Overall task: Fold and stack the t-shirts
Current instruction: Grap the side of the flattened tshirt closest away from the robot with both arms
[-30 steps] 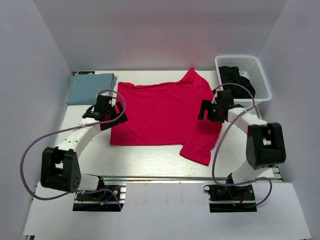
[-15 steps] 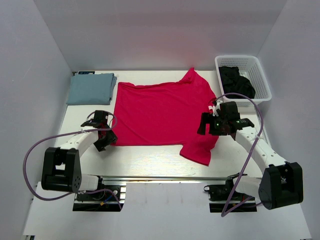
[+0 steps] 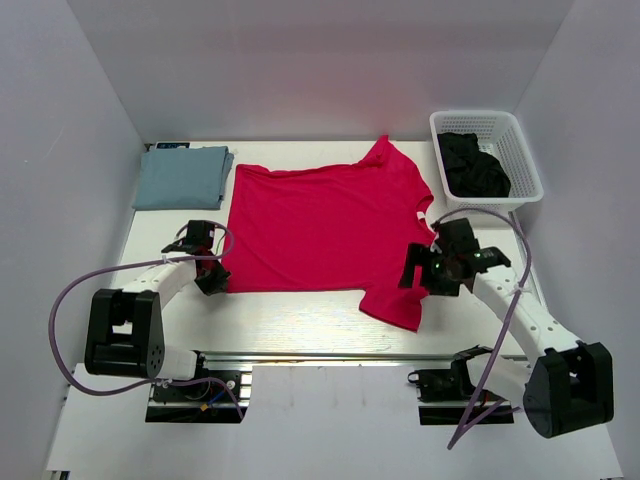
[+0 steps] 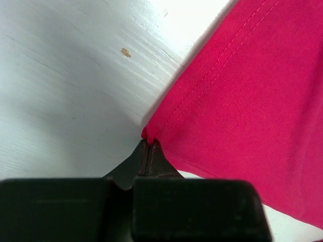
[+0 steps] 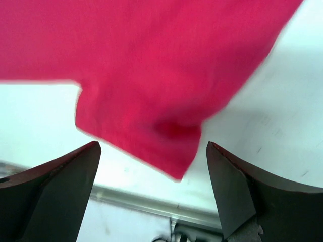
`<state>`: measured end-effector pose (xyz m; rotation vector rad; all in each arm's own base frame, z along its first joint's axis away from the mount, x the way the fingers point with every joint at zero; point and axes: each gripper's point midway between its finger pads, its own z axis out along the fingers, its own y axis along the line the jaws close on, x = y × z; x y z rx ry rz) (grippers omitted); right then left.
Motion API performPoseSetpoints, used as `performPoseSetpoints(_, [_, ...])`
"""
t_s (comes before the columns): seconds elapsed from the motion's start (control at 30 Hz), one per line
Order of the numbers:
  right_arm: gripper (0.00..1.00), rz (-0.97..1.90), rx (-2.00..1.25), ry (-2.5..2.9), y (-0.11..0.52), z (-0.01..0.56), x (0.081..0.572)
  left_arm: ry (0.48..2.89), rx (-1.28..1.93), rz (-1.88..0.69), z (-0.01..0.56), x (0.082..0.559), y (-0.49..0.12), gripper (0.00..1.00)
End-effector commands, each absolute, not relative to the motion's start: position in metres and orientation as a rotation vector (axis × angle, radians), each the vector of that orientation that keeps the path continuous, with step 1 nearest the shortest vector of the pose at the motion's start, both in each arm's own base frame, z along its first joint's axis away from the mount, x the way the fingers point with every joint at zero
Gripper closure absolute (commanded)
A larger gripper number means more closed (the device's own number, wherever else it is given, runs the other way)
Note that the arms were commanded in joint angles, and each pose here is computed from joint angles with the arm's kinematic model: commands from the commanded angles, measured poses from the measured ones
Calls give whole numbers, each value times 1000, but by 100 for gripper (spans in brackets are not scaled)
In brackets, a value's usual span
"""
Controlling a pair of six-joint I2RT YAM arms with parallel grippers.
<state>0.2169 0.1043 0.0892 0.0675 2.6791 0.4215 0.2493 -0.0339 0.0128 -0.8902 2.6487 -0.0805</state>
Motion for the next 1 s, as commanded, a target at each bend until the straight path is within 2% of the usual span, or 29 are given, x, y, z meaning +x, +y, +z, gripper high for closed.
performPoseSetpoints(0.0, [10, 418, 250, 2900, 105, 59, 157, 2662, -861, -110, 13, 244, -37, 100])
performPoseSetpoints(0.2, [13, 364, 258, 2959, 111, 38, 137, 2653, -842, -129, 18, 248, -38, 100])
performPoseSetpoints(0.53, [36, 372, 322, 2829, 119, 16, 161, 2655, -820, -181, 19, 248, -44, 100])
performPoseSetpoints(0.6, [45, 375, 330, 2815, 120, 14, 163, 2655, -820, -181, 19, 248, -44, 100])
performPoseSetpoints(0.63, [55, 377, 341, 2815, 120, 12, 162, 2647, -818, -185, 21, 249, -44, 100])
performPoseSetpoints(0.67, [72, 388, 342, 2820, 121, 10, 161, 2646, -818, -185, 21, 249, -44, 100])
performPoseSetpoints(0.77, [100, 437, 296, 2857, 127, 10, 154, 2655, -820, -181, 18, 246, -44, 100])
performPoseSetpoints(0.97, [100, 524, 252, 2846, 131, 45, 139, 2667, -837, -175, 25, 238, -44, 100])
